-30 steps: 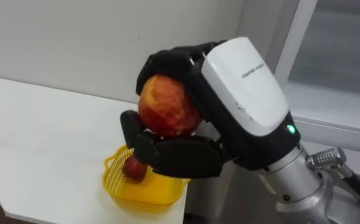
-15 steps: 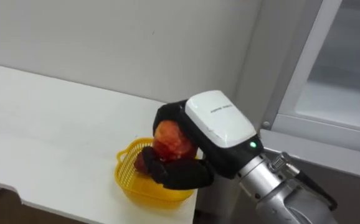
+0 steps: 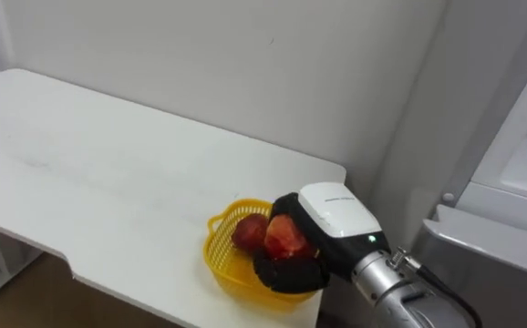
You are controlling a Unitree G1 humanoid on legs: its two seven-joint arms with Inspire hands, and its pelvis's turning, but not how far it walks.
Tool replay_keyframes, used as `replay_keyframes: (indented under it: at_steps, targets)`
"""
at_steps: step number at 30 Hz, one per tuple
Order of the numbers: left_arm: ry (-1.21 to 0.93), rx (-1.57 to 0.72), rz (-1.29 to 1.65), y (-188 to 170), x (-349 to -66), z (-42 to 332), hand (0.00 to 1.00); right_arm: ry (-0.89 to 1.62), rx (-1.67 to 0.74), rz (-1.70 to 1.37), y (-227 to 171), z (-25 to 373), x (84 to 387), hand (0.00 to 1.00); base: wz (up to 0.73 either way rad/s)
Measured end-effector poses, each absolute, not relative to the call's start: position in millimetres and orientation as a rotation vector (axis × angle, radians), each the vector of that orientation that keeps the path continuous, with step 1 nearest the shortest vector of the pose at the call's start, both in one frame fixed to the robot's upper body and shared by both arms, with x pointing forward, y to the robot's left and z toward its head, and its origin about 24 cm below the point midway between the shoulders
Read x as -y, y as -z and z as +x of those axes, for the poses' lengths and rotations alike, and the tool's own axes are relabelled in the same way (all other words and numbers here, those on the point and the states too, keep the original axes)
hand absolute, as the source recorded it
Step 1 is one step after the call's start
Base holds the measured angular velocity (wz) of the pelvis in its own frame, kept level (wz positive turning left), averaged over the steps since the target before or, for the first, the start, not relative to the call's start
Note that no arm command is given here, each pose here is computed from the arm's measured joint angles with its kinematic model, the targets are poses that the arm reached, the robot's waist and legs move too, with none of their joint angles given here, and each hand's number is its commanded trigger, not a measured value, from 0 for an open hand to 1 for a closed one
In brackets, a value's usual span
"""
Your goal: Retrieve from the upper fridge
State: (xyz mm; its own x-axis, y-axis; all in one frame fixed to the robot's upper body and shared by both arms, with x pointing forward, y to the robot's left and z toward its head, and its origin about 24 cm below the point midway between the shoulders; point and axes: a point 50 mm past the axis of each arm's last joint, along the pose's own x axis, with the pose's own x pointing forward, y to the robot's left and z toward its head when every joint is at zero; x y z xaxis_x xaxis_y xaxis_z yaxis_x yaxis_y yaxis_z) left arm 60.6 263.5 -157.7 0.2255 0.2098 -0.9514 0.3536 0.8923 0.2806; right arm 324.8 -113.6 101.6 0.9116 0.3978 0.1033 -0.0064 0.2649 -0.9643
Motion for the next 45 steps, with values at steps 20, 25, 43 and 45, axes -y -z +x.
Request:
replay_keyframes:
  at_steps: [20, 25, 43, 45]
  targets:
    - [0.096, -1.389, 0.497, 158.3, -263.5, 57.6, 0.00, -0.244, 0.221, -1.315, -83.2, 334.2, 131.1, 0.07, 0.03]
    - [0.092, -1.382, 0.501, 157.6, -264.1, 58.0, 0.00, -0.244, 0.221, -1.316, -83.2, 334.2, 131.1, 0.00, 0.00]
    - [0.094, -1.396, 0.513, 157.6, -264.4, 54.7, 0.00, -0.234, 0.216, -1.311, -84.4, 335.0, 133.3, 0.00, 0.00]
    - [0.094, -1.396, 0.513, 157.6, -264.4, 54.7, 0.00, -0.234, 0.215, -1.311, -84.3, 335.0, 133.3, 0.00, 0.00]
